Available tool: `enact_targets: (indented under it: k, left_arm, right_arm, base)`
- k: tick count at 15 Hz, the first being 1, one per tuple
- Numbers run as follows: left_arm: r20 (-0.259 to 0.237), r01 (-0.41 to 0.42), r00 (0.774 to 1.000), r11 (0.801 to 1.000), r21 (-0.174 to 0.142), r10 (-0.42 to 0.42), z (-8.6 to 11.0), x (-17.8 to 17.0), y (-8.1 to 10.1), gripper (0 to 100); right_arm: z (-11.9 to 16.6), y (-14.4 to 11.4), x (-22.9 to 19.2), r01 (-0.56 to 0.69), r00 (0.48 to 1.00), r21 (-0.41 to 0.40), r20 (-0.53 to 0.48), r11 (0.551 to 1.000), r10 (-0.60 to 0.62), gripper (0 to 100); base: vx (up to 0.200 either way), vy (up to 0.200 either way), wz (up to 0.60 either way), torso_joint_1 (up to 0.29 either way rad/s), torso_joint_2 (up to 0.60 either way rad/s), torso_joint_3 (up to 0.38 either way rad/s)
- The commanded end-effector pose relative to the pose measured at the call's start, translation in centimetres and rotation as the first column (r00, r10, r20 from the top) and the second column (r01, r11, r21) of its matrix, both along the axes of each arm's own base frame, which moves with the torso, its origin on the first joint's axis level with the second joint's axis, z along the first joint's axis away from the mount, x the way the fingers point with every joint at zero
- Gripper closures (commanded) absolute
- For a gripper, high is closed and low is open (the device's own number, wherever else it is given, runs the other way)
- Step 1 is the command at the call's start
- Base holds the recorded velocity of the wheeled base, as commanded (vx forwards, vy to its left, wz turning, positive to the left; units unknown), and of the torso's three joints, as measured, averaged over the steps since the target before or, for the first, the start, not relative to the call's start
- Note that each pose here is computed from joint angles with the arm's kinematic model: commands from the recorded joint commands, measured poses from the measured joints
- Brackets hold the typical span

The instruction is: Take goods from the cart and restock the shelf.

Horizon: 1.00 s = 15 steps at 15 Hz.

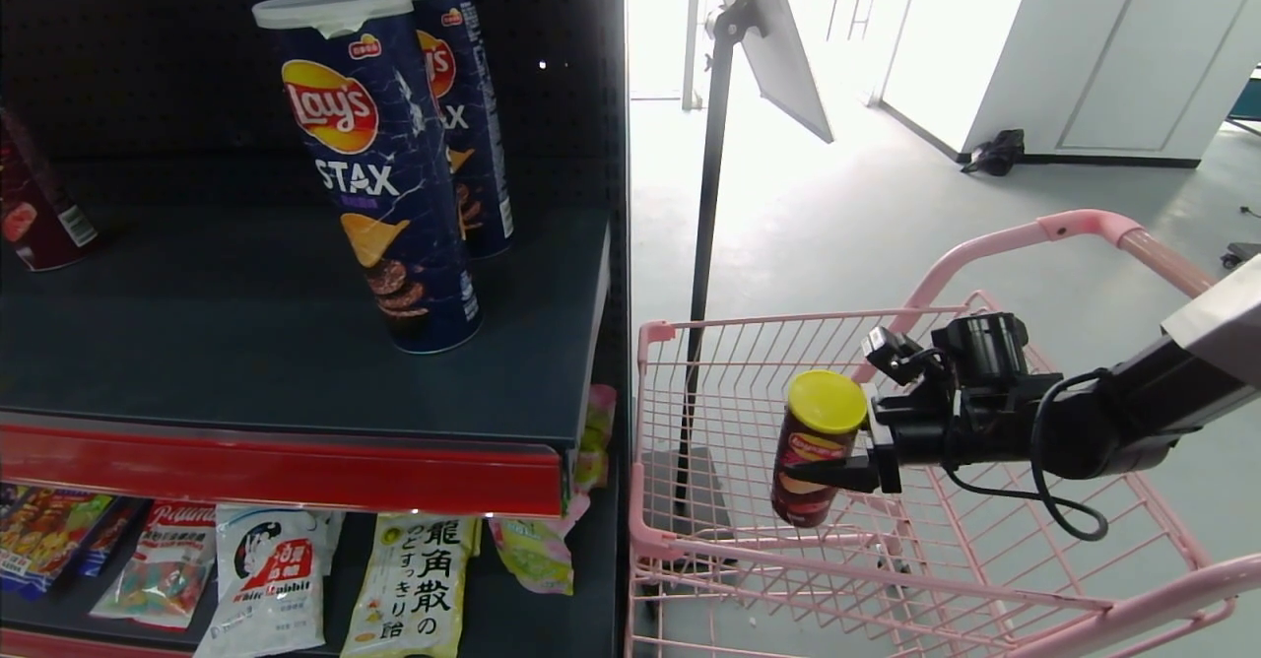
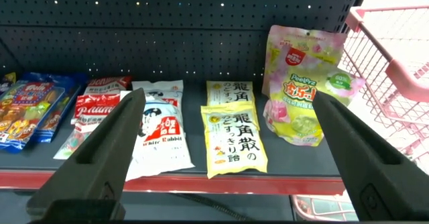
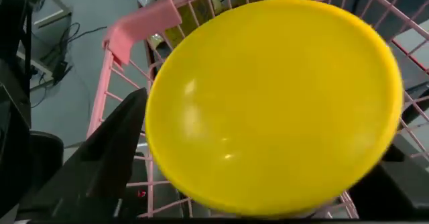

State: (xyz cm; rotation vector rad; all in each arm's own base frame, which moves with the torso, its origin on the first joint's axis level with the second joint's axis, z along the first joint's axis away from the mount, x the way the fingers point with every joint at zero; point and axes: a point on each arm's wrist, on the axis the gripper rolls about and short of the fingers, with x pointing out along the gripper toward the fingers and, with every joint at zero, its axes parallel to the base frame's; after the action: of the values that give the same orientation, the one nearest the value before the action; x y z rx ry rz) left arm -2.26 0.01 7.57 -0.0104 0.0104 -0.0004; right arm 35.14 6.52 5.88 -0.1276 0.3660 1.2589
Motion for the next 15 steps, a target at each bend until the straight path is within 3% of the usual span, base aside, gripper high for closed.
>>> enact_targets:
  k: [1, 7, 9, 15]
  left_arm:
    - [0.0, 0.0, 1.0, 1.0, 0.0, 0.0, 0.0, 0.0, 0.0, 0]
    - [0.0, 0.0, 1.0, 1.0, 0.0, 0.0, 0.0, 0.0, 0.0, 0]
    - [0.0, 0.0, 1.0, 1.0, 0.0, 0.0, 0.0, 0.0, 0.0, 0]
    - [0.0, 0.0, 1.0, 1.0, 0.0, 0.0, 0.0, 0.0, 0.0, 0]
  right_arm:
    - [0.0, 0.6, 0.0, -0.016, 1.0, 0.0, 0.001, 1.0, 0.016, 100]
    - [0.7, 0.5, -0.1, -0.011, 1.0, 0.004, 0.01, 1.0, 0.011, 100]
    - [3.2, 0.0, -0.3, -0.001, 0.997, 0.018, 0.078, 1.0, 0.0, 100]
    - [16.1, -1.8, -7.3, 0.003, 0.961, 0.152, 0.274, 0.988, -0.045, 100]
  base:
    - [0.0, 0.0, 0.0, 0.0, 0.0, 0.0]
    - [0.0, 0.0, 0.0, 0.0, 0.0, 0.0]
    - [0.0, 0.0, 0.0, 0.0, 0.0, 0.0]
    - [0.0, 0.0, 0.0, 0.0, 0.0, 0.0]
